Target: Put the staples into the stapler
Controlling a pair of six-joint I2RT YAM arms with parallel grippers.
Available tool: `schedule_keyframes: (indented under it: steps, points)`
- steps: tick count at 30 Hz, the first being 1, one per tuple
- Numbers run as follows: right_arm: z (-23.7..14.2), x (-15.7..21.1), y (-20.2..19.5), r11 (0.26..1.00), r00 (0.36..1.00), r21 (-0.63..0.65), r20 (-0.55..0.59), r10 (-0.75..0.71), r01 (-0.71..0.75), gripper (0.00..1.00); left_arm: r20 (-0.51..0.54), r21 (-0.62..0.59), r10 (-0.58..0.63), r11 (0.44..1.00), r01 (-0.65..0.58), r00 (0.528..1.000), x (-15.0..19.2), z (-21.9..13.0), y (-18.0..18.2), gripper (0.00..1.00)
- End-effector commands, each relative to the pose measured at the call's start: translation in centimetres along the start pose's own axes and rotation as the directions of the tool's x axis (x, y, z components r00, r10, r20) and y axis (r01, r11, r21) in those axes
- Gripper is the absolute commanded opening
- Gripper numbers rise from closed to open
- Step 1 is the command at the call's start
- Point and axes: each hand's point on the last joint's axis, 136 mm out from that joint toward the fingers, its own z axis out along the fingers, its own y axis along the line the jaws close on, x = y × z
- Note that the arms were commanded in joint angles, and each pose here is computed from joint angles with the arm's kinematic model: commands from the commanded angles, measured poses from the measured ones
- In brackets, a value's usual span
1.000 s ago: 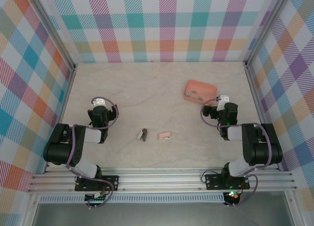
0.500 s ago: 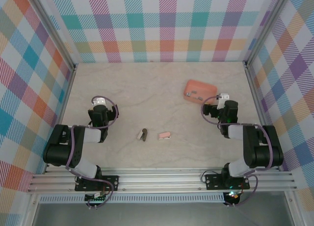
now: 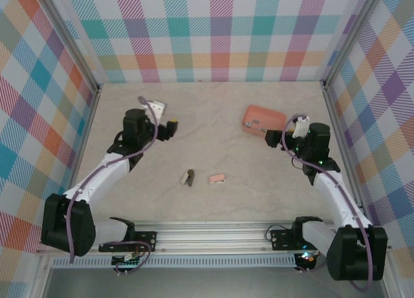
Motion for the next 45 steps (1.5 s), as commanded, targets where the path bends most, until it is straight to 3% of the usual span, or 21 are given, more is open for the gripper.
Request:
schedule_keyframes:
  steps: [1, 6, 11, 15, 21, 30, 45]
  points:
    - [-0.9, 4.1, 0.6, 0.985, 0.981, -0.030, -0.101, 0.164, -0.168, 0.99, -0.154, 0.347, 0.272, 0.915, -0.206, 0.950, 4.6, 0.0, -8.2, 0.80]
    - [-1.5, 5.1, -0.1, 0.974, 0.973, 0.000, -0.053, 0.226, -0.226, 0.99, -0.163, 0.602, 0.493, 0.736, -0.310, 0.855, 6.9, -0.9, -15.4, 0.78]
    - [-1.9, 5.8, -0.3, 0.971, 0.969, 0.014, -0.061, 0.240, -0.240, 0.99, -0.165, 0.743, 0.665, 0.569, -0.351, 0.729, 9.9, -1.7, -20.3, 0.72]
    - [-2.2, 6.4, -0.2, 0.969, 0.967, 0.014, -0.065, 0.247, -0.247, 0.99, -0.133, 0.797, 0.722, 0.485, -0.359, 0.679, 11.7, -1.9, -22.8, 0.71]
    - [-2.4, 7.0, -0.5, 0.965, 0.963, 0.023, -0.054, 0.264, -0.263, 0.99, -0.130, 0.833, 0.737, 0.444, -0.330, 0.664, 12.8, -1.1, -24.9, 0.67]
    - [-2.6, 7.3, -0.8, 0.964, 0.964, 0.034, -0.043, 0.263, -0.262, 0.99, -0.151, 0.790, 0.747, 0.485, -0.376, 0.647, 13.4, 1.6, -25.8, 0.66]
    - [-3.3, 7.6, -0.7, 0.968, 0.968, 0.039, -0.032, 0.247, -0.246, 0.99, -0.172, 0.788, 0.766, 0.484, -0.380, 0.620, 14.2, 3.5, -26.4, 0.57]
